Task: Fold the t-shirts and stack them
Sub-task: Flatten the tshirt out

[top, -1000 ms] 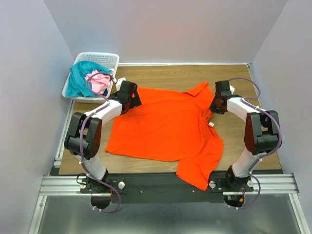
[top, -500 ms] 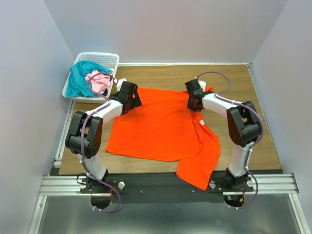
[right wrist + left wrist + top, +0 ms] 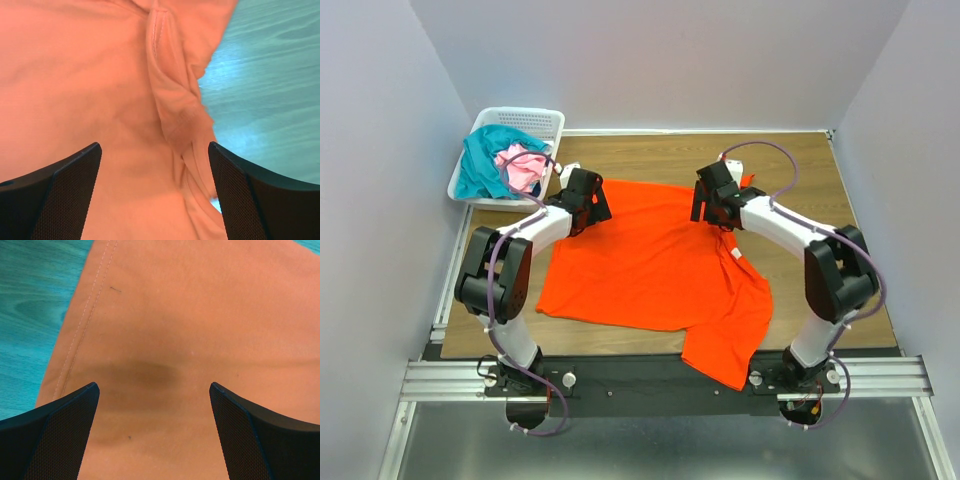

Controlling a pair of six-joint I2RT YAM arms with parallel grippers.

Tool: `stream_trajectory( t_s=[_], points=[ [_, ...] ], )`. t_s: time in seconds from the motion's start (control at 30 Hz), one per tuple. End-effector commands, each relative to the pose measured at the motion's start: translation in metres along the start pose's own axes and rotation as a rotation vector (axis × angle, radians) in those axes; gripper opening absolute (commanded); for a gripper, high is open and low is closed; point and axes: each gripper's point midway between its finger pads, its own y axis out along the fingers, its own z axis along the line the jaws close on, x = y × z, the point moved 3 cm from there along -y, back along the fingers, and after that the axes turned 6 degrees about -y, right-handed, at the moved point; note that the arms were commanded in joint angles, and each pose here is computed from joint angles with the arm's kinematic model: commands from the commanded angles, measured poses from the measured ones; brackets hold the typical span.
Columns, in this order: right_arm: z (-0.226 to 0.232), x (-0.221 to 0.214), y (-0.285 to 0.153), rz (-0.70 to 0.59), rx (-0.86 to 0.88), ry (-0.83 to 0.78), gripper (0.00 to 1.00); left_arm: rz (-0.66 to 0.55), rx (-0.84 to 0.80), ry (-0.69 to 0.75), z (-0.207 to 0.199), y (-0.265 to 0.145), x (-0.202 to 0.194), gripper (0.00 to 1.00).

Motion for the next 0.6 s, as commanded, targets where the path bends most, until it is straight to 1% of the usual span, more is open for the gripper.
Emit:
stream_trajectory(
  t_s=[0.0,0.07,0.17,0.27,0.37,0.43,0.5,0.57],
  points=[
    [-0.015,-0.005,-0.015,-0.004,-0.015,-0.021,0.93,0.015,-0.008,0.018,-0.001,0.005,-0.008,0.98],
    [-0.022,-0.008,-0.015,0.008,-0.011,-0.042,0.94,0.016,-0.003,0.019,0.000,0.007,-0.009,0.98],
    [-0.040,-0.017,-0.004,0.062,-0.004,-0.054,0.91,0.020,0.000,0.022,0.001,0.008,-0.010,0.98],
    [-0.047,-0.025,0.004,0.100,0.007,-0.064,0.87,0.023,0.003,0.023,0.002,0.009,-0.012,0.98],
    [-0.050,-0.035,0.015,0.145,0.002,-0.056,0.79,0.026,0.004,0.026,0.002,0.010,-0.012,0.98],
    [-0.048,-0.042,0.018,0.168,0.020,-0.047,0.71,0.026,0.009,0.025,0.003,0.011,-0.013,0.98],
    [-0.048,-0.047,0.020,0.186,0.023,-0.047,0.66,0.025,0.010,0.025,0.003,0.010,-0.013,0.98],
    [-0.048,-0.054,0.022,0.204,0.030,-0.052,0.63,0.025,0.015,0.026,0.004,0.011,-0.013,0.98]
  ],
)
